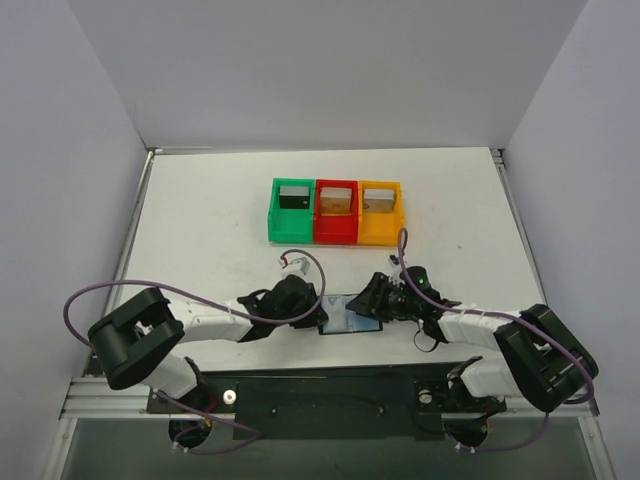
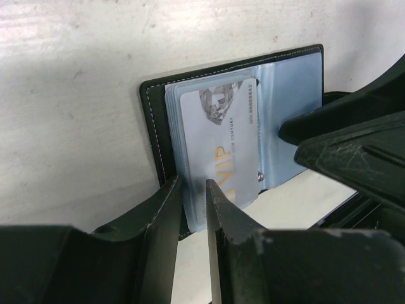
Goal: Take the credit cards out of the card holder
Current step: Remove the credit card from the card holder.
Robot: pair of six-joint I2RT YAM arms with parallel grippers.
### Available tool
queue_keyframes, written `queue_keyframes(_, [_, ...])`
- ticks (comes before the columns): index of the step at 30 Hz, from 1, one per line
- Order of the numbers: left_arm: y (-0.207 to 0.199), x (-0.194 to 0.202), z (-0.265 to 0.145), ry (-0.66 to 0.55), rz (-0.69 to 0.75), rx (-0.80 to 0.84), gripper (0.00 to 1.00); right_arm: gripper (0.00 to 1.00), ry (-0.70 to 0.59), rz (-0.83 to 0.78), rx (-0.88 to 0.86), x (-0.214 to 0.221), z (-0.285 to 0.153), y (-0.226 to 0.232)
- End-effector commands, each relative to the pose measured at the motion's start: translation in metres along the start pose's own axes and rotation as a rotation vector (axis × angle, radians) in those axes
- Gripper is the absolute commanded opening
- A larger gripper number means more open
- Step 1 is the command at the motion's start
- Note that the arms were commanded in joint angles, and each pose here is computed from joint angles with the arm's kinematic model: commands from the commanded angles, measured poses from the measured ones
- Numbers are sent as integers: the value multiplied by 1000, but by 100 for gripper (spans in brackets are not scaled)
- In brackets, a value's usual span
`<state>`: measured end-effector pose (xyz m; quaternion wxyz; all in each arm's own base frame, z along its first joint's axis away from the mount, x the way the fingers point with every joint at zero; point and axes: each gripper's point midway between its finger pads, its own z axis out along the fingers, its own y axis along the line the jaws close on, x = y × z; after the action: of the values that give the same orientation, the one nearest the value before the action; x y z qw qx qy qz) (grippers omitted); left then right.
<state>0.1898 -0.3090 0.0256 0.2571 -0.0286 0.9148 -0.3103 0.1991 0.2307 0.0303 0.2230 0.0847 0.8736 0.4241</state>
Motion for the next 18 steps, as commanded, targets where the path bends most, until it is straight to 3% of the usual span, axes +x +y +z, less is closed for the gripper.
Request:
queue_keyframes(1, [21, 10, -18, 22, 17, -54, 33, 42, 1, -74, -11, -9, -1, 10])
queue_keyframes(5, [19, -12, -41, -79, 25, -42, 39, 41, -1, -148, 52, -13, -10, 5])
queue_keyframes(11, [19, -45, -67, -248, -4, -3, 67, 42, -29, -289, 116, -24, -24, 11])
queue_keyframes(14, [16, -59, -76, -330, -24, 33, 74, 50, -24, -417, 121, -25, -27, 27])
queue_keyframes(17, [12, -71, -83, -425, -69, 110, 78, 58, -88, -548, 267, -32, -29, 28])
queue_keyframes(18, [15, -72, -83, -444, -99, 134, 87, 60, -60, -506, 235, -28, -27, 30])
